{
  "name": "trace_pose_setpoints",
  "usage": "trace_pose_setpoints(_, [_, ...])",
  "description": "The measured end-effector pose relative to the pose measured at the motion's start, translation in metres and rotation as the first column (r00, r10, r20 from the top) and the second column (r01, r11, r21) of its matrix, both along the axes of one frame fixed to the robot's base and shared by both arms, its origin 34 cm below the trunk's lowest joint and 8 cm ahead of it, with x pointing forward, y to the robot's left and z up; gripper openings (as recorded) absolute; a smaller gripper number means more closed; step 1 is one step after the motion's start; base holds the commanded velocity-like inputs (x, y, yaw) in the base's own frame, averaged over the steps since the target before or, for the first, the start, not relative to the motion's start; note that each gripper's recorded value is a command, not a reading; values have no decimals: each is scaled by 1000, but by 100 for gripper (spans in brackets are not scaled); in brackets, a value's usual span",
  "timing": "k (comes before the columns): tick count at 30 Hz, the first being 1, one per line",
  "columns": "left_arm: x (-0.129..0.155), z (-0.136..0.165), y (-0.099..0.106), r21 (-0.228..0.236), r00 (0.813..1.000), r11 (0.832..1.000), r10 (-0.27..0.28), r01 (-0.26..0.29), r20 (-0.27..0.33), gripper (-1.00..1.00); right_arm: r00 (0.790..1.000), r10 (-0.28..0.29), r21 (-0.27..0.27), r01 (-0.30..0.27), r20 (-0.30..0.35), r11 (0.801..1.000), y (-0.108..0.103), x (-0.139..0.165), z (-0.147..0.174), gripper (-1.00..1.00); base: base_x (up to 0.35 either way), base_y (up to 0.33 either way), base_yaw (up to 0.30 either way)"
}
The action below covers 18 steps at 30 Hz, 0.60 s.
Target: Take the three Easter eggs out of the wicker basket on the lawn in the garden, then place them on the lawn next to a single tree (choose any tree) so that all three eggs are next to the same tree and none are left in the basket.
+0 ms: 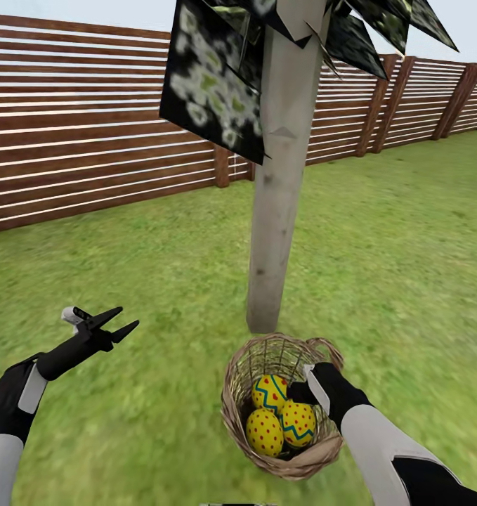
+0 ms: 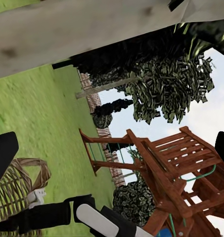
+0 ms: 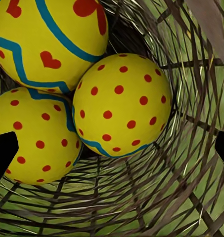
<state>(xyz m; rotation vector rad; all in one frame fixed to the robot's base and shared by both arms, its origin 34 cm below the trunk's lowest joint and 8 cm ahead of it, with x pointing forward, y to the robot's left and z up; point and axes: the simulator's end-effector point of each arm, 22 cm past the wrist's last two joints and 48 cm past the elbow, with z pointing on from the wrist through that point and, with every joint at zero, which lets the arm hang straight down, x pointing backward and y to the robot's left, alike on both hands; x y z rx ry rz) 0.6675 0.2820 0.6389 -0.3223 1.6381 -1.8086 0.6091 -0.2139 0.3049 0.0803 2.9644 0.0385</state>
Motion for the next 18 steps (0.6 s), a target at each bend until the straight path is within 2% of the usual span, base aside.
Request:
trace_pose_setpoints(7, [-2,-8,0,0,1000,1000,0,0,1,100,1000,3,-15,-3,0,1000,-4,-2,-9,100,0,0,0])
trace_pose_setpoints(18, [-6,-22,0,0,1000,1000,-1,1,2,100,1000,1,-5,-1,2,1000,-2,-5,-22,100,0,0,0])
